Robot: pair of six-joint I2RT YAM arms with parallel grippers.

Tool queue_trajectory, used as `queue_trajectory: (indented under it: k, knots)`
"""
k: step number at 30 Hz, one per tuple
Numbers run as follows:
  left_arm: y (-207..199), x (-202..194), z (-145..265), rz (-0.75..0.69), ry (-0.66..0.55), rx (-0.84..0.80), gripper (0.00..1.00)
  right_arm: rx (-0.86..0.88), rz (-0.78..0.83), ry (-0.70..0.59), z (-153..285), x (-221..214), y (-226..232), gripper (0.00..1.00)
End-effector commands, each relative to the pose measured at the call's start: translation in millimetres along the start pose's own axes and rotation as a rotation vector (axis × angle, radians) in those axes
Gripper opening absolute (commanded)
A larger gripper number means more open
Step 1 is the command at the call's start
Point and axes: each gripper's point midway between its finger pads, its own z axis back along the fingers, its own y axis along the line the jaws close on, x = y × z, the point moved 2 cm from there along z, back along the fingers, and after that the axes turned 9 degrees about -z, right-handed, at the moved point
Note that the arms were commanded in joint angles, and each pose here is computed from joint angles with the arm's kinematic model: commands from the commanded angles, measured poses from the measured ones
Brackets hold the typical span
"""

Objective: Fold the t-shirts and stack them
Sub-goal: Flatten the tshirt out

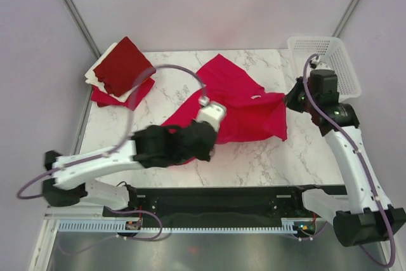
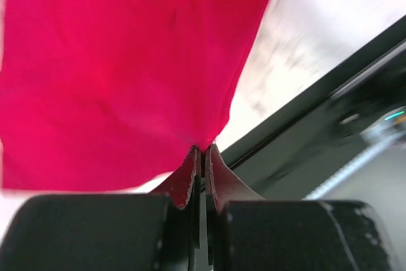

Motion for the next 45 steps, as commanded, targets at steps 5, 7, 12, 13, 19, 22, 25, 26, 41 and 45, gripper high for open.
queue_trajectory:
  k: [5, 7, 12, 13, 19, 22, 25, 26, 41, 45]
  knots:
    - [109, 74, 200, 0.121, -0.479, -0.005, 0.02, 0.335, -0.015, -0.418, 179, 93, 75, 0.00]
    - [128, 87, 239, 0.121, -0.587, -0.023, 0.02, 0.378, -0.014, -0.579, 237, 113, 79, 0.00]
    - [141, 101, 293, 0.067, -0.733, -0.109, 0.02, 0.443, -0.072, -0.981, 382, 122, 52, 0.00]
    - [140, 102, 295, 0.055, -0.738, -0.118, 0.02, 0.437, -0.085, -1.046, 404, 119, 42, 0.00]
    - [141, 110, 299, 0.006, -0.758, -0.097, 0.02, 0.421, -0.097, -1.168, 441, 114, 21, 0.00]
    - [150, 116, 283, -0.009, -0.721, 0.028, 0.02, 0.399, -0.085, -1.148, 424, 124, 26, 0.00]
    - [155, 117, 246, -0.070, -0.622, 0.224, 0.02, 0.393, -0.076, -1.127, 388, 142, 40, 0.00]
    - [160, 118, 239, -0.076, -0.605, 0.294, 0.02, 0.370, -0.063, -1.092, 361, 146, 45, 0.00]
    - [395, 125, -19, 0.262, -0.062, 0.564, 0.09, -0.027, 0.000, -0.551, -108, 258, 129, 0.52]
    - [405, 131, -73, 0.399, -0.003, 0.395, 1.00, -0.190, -0.015, -0.401, -168, 230, 103, 0.98]
